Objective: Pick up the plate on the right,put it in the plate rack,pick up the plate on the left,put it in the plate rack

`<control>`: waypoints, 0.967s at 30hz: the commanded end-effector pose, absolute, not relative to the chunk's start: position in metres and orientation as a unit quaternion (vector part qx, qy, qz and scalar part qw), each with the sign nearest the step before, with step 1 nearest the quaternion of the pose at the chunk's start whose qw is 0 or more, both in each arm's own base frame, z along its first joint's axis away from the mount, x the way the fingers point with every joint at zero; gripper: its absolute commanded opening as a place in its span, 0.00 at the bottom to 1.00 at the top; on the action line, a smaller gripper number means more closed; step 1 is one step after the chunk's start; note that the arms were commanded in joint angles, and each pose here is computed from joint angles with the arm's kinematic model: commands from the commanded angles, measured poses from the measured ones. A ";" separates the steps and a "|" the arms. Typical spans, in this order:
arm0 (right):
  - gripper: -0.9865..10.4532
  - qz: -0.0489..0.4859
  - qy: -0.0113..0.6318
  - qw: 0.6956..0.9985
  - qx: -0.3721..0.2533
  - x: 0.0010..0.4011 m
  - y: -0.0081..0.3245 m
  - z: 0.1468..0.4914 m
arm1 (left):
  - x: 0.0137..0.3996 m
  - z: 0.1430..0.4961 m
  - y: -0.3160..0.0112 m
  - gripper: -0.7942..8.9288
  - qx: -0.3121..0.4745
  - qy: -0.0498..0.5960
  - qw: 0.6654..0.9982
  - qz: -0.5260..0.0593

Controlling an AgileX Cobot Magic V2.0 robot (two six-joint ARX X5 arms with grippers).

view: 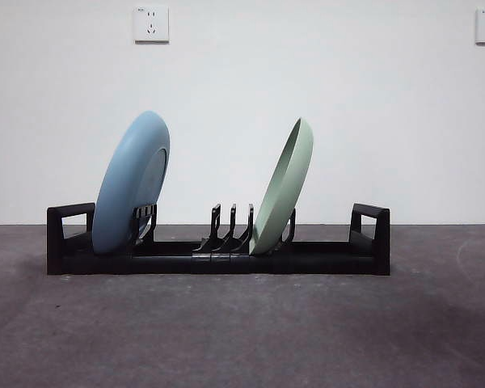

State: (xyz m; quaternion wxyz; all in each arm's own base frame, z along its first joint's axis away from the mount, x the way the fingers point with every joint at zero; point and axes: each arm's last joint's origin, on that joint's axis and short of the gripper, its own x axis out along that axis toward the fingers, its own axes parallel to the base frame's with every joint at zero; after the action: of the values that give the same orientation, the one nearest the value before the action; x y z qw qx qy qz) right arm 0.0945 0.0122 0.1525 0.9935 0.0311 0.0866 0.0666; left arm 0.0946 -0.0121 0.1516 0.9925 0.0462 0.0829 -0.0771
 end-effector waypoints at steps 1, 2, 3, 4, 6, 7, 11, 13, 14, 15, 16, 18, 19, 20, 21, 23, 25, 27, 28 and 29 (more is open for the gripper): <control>0.09 0.074 0.092 0.992 0.049 0.095 0.013 0.148 | 0.095 0.147 -0.012 0.08 0.043 0.089 0.992 -0.074; 0.09 0.075 0.092 0.992 0.050 0.095 0.013 0.148 | 0.095 0.147 -0.012 0.08 0.043 0.089 0.992 -0.074; 0.09 0.075 0.093 0.992 0.049 0.095 0.013 0.148 | 0.095 0.147 -0.012 0.08 0.043 0.089 0.992 -0.074; 0.09 0.072 0.093 0.992 0.049 0.095 0.013 0.148 | 0.095 0.147 -0.012 0.08 0.043 0.089 0.992 -0.074; 0.09 0.065 0.092 0.992 0.048 0.095 0.012 0.148 | 0.095 0.147 -0.012 0.08 0.043 0.089 0.992 -0.074; 0.09 0.065 0.092 0.992 0.049 0.095 0.012 0.148 | 0.095 0.147 -0.012 0.08 0.043 0.089 0.992 -0.074; 0.09 0.065 0.092 0.992 0.048 0.095 0.012 0.148 | 0.095 0.147 -0.012 0.08 0.043 0.089 0.992 -0.074; 0.09 0.065 0.092 0.992 0.048 0.095 0.012 0.148 | 0.095 0.147 -0.012 0.08 0.043 0.089 0.992 -0.075; 0.09 0.065 0.092 0.992 0.049 0.095 0.012 0.148 | 0.095 0.147 -0.012 0.08 0.043 0.089 0.992 -0.074; 0.09 0.065 0.092 0.992 0.049 0.095 0.012 0.148 | 0.095 0.147 -0.012 0.08 0.043 0.089 0.992 -0.074; 0.09 0.065 0.092 0.992 0.049 0.095 0.012 0.148 | 0.095 0.147 -0.012 0.08 0.043 0.089 0.992 -0.074; 0.09 0.065 0.092 0.992 0.049 0.095 0.012 0.148 | 0.095 0.147 -0.012 0.08 0.043 0.089 0.992 -0.074; 0.09 0.065 0.092 0.992 0.049 0.095 0.012 0.148 | 0.095 0.147 -0.012 0.08 0.043 0.089 0.992 -0.074; 0.09 0.065 0.092 0.992 0.049 0.095 0.012 0.148 | 0.095 0.147 -0.012 0.08 0.043 0.089 0.992 -0.074; 0.09 0.065 0.092 0.992 0.049 0.095 0.012 0.148 | 0.095 0.147 -0.012 0.08 0.043 0.089 0.992 -0.074; 0.09 0.065 0.092 0.992 0.049 0.095 0.012 0.148 | 0.095 0.147 -0.012 0.08 0.043 0.089 0.992 -0.074; 0.09 0.065 0.092 0.992 0.049 0.095 0.012 0.148 | 0.095 0.147 -0.012 0.08 0.043 0.089 0.992 -0.074; 0.09 0.065 0.092 0.992 0.049 0.095 0.012 0.148 | 0.095 0.147 -0.012 0.08 0.043 0.089 0.992 -0.074; 0.09 0.065 0.092 0.992 0.049 0.095 0.012 0.148 | 0.095 0.147 -0.012 0.08 0.043 0.089 0.992 -0.074; 0.09 0.065 0.092 0.992 0.049 0.095 0.012 0.148 | 0.095 0.147 -0.012 0.08 0.043 0.089 0.992 -0.074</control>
State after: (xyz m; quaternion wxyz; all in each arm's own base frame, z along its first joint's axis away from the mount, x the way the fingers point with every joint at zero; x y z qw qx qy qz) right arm 0.0945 0.0124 0.1526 0.9928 0.0440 0.0874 0.0686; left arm 0.0946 -0.0121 0.1516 0.9925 0.0462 0.0829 -0.0771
